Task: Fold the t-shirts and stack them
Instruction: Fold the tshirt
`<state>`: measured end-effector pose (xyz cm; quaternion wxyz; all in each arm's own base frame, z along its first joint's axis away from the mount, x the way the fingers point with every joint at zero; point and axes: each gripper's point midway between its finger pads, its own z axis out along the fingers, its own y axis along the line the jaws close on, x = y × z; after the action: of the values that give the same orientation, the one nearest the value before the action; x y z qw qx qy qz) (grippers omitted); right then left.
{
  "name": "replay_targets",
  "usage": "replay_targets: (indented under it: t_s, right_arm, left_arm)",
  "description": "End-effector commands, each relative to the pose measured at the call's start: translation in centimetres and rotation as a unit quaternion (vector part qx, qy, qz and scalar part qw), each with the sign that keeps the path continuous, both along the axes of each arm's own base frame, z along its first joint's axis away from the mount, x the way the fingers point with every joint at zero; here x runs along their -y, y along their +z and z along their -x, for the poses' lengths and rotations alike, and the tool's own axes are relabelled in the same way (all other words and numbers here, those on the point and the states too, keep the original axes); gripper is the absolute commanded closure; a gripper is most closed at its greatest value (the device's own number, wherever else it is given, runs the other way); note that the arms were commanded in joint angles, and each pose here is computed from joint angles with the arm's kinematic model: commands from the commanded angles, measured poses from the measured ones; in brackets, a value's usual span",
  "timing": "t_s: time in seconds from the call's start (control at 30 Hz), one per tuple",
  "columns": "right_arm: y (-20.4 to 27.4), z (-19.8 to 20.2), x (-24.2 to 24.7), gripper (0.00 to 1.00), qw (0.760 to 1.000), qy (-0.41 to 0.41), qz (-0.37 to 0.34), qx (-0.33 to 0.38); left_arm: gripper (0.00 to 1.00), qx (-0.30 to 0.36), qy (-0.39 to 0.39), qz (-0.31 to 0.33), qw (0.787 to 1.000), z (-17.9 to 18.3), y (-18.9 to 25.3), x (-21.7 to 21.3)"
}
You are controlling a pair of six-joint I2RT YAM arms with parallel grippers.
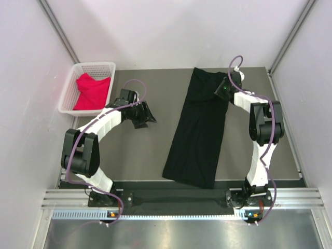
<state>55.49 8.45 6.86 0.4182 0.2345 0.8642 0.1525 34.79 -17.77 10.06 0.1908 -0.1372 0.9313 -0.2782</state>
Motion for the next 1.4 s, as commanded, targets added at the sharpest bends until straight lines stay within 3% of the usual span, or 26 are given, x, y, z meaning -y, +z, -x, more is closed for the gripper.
replay_targets:
  t_s: [0.0, 0.13, 0.2, 0.33, 0.47, 0.5, 0.67, 0.83, 1.0, 1.37]
  right_arm:
    - [2.2, -0.4, 0.5, 0.7, 1.0, 0.005, 0.005, 0.011]
    - [4.5, 0.5, 1.4, 0.42, 0.999, 0.017, 0.046, -0.017]
    - [6.3, 1.5, 2.0, 0.36, 0.997, 0.024, 0.07, -0.023]
    - [6.4, 7.5, 1.8, 0.28, 0.989, 0.055, 0.073, -0.118]
    - [6.1, 15.2, -0.6, 0.25, 0.977, 0.116, 0.052, -0.169]
    - [7.7, 16.8, -1.0, 0.25, 0.979, 0.128, 0.047, -0.153]
    - [5.0, 28.8, -7.0, 0.25, 0.937, 0.268, -0.047, -0.219]
    - [3.8, 37.7, -9.5, 0.28, 0.909, 0.326, -0.095, -0.242]
    - [1.7, 43.4, -9.1, 0.35, 0.894, 0.336, -0.139, -0.261]
    - [-1.6, 48.2, -8.1, 0.42, 0.883, 0.315, -0.184, -0.295]
  left_arm:
    - [0.38, 0.012, -0.014, 0.005, 1.0, -0.5, 0.9, 0.2]
    - [0.37, -0.013, -0.037, 0.004, 0.999, 1.0, 0.0, 0.5]
    - [0.37, -0.027, -0.044, 0.004, 0.999, 1.9, -0.5, 0.5]
    - [0.38, -0.077, -0.058, 0.017, 0.995, 5.1, -2.5, 1.0]
    - [0.39, -0.11, -0.08, 0.028, 0.99, 8.2, -3.6, 2.1]
    - [0.39, -0.121, -0.081, 0.031, 0.989, 9.0, -3.9, 2.2]
    - [0.39, -0.141, -0.096, 0.04, 0.985, 11.5, -4.3, 2.7]
    - [0.39, -0.166, -0.105, 0.056, 0.979, 14.4, -4.4, 2.9]
    - [0.37, -0.169, -0.129, 0.072, 0.975, 17.4, -4.0, 4.5]
    - [0.4, -0.22, -0.132, 0.017, 0.966, 22.3, -6.2, 5.6]
